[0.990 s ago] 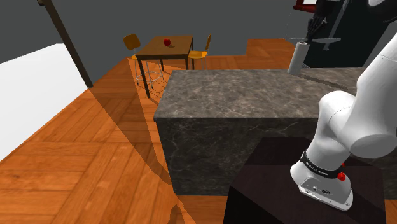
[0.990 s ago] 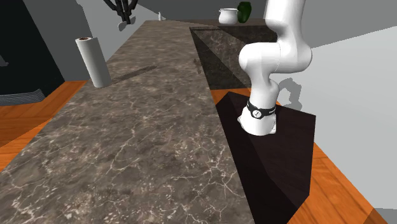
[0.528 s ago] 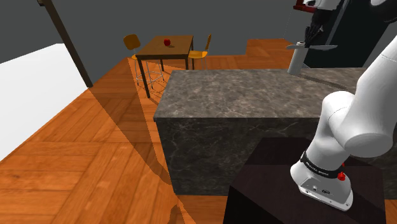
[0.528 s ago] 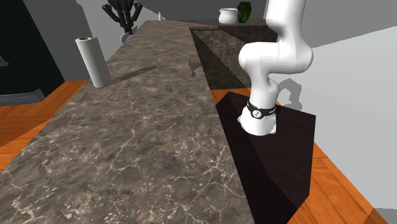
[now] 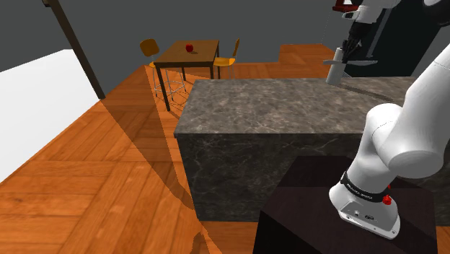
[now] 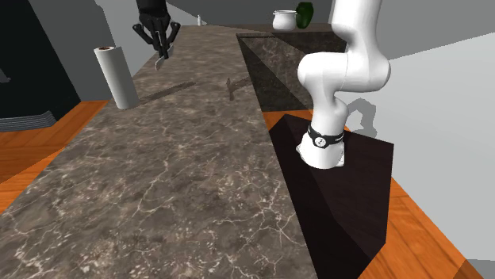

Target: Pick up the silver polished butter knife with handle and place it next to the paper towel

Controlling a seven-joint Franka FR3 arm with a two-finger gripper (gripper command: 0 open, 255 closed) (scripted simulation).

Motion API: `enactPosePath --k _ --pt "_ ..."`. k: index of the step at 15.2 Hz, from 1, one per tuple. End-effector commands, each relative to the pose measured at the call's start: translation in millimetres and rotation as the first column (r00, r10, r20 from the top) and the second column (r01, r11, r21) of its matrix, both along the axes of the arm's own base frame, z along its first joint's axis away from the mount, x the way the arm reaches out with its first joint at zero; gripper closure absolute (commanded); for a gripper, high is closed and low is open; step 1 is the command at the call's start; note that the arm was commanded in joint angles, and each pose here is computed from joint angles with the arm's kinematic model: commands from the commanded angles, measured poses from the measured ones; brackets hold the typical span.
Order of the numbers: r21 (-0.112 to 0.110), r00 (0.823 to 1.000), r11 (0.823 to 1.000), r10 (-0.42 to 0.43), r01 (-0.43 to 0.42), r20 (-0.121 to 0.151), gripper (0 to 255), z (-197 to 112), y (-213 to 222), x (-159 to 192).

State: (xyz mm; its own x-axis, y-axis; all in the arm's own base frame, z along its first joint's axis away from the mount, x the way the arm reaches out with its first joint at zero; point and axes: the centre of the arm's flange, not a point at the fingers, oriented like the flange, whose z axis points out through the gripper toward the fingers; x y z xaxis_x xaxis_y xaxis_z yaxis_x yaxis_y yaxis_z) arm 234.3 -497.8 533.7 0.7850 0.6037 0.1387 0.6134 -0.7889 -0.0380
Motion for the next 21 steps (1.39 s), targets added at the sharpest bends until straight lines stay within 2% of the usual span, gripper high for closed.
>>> enactPosePath --k 1,21 --pt "0.0 1.0 1.0 0.0 0.0 0.0 255 -10 -1 -1" --pt "0.0 1.0 1.0 0.0 0.0 0.0 255 -116 -1 -1"
